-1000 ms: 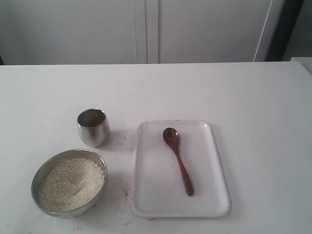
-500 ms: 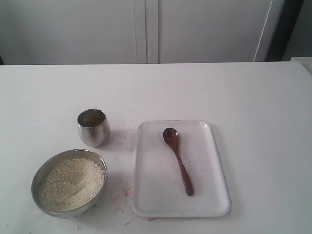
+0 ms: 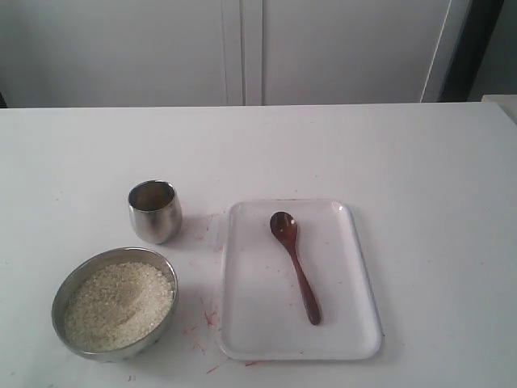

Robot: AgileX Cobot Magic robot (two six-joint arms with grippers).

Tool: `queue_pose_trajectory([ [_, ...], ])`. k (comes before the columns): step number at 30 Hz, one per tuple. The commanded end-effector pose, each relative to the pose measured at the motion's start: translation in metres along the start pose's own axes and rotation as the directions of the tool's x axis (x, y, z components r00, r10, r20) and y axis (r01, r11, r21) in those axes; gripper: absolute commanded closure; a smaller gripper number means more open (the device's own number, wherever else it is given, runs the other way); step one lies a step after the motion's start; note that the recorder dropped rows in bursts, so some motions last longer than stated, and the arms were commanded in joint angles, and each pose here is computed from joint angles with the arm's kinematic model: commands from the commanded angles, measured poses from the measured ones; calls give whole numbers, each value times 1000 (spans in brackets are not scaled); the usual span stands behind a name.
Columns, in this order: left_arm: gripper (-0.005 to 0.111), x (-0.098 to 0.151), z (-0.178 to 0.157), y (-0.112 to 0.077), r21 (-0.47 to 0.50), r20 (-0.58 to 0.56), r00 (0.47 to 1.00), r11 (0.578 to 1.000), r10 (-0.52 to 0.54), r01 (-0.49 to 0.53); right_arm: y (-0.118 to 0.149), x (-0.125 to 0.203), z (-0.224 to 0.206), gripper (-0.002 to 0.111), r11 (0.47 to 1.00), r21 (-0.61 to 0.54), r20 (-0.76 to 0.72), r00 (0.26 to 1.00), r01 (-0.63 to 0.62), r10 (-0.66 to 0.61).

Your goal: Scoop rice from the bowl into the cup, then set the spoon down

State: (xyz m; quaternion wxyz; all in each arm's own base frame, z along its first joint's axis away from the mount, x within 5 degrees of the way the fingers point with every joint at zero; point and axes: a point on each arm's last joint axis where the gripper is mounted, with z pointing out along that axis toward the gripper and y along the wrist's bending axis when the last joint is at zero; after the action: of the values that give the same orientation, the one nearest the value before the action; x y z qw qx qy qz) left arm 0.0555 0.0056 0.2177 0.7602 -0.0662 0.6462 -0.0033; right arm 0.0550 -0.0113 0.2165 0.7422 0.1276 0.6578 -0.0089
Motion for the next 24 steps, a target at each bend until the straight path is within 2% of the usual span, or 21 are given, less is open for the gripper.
queue_pose_trajectory([
  [1, 92, -3, 0, -1, 8, 11, 1000, 1000, -11, 11, -2, 6, 0, 108, 999, 16, -46, 998, 46, -45],
  [21, 92, -3, 0, -1, 8, 11, 1000, 1000, -11, 11, -2, 7, -1, 108, 999, 19, -60, 997, 48, -47],
  [23, 92, -3, 0, -1, 8, 11, 1000, 1000, -11, 11, -2, 7, -1, 108, 992, 14, -61, 990, 126, -125],
  [24, 92, -3, 0, -1, 8, 11, 1000, 1000, -11, 11, -2, 7, 0, 108, 976, 5, -58, 975, 216, -216],
])
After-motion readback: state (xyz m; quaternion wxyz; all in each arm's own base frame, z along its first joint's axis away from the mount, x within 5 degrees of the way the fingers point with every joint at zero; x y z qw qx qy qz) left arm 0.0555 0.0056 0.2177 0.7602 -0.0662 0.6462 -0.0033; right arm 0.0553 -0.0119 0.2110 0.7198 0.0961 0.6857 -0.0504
